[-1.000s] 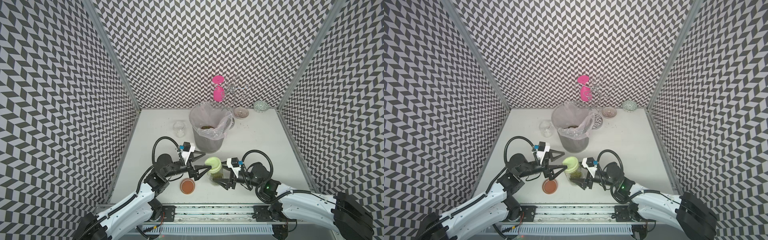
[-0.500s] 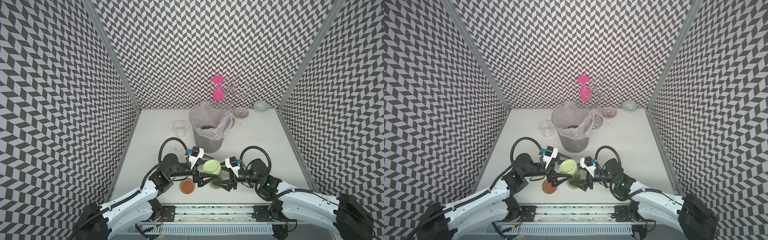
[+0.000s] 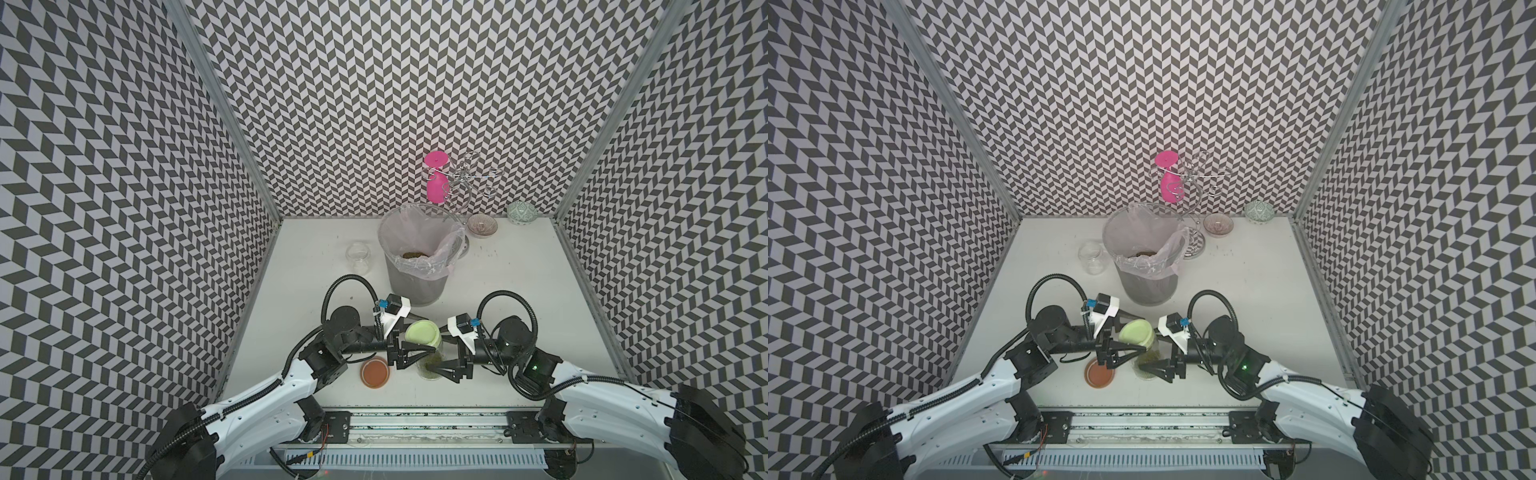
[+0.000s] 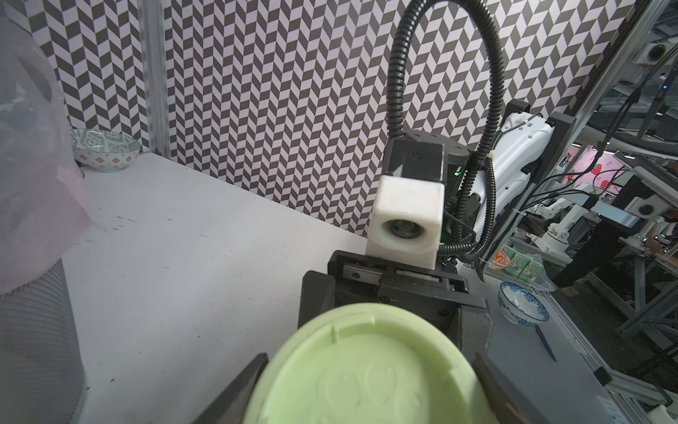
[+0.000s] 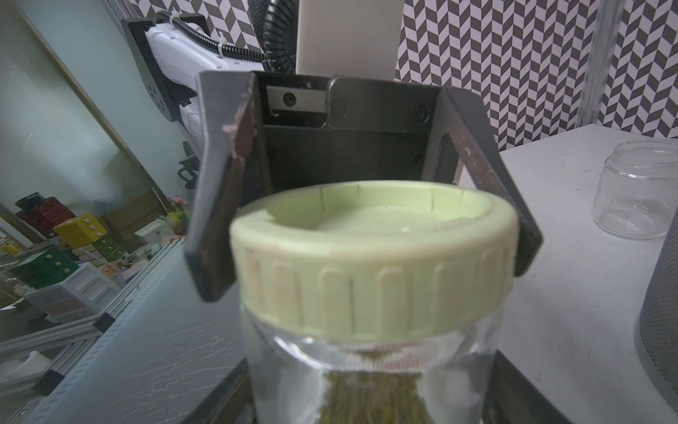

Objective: Empty moldy mung beans from jars
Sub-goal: Unscrew the lid from the jar.

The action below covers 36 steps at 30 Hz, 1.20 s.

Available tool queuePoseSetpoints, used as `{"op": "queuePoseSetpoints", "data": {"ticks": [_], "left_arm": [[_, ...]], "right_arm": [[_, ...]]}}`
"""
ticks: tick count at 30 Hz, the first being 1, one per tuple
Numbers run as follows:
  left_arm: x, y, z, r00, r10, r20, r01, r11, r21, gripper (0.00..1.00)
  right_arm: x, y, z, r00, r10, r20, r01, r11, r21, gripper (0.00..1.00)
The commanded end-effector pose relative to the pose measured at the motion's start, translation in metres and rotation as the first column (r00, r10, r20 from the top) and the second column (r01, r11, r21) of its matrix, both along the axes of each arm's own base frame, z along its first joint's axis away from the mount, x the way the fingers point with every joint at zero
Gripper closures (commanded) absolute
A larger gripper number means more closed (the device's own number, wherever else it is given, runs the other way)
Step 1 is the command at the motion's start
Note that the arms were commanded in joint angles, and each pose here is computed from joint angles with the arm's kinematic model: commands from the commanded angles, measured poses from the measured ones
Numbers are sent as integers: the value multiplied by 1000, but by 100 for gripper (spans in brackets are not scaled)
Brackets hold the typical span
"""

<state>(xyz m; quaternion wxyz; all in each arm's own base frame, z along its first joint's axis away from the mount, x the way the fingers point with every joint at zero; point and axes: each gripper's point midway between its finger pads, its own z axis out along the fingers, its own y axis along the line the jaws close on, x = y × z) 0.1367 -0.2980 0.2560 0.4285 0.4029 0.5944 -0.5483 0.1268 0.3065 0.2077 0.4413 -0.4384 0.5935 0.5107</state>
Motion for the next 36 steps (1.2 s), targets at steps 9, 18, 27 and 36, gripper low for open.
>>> {"op": "queuePoseSetpoints", "data": {"ticks": [9,18,27,36], "left_arm": [[9,-5,-5,999,38,2,-38,999,29,51],[16,-2,-11,996,89,13,-90,994,57,59],[20,1,-5,992,121,26,-123,991,51,63],[11,7,20,993,108,46,-108,994,-11,64]], "right_arm": [[16,8,25,993,-49,105,40,995,90,36],[19,8,15,991,-64,118,55,996,76,6],[16,8,-1,990,-39,134,34,999,41,1],[13,26,-20,991,63,116,-66,997,25,1]]}}
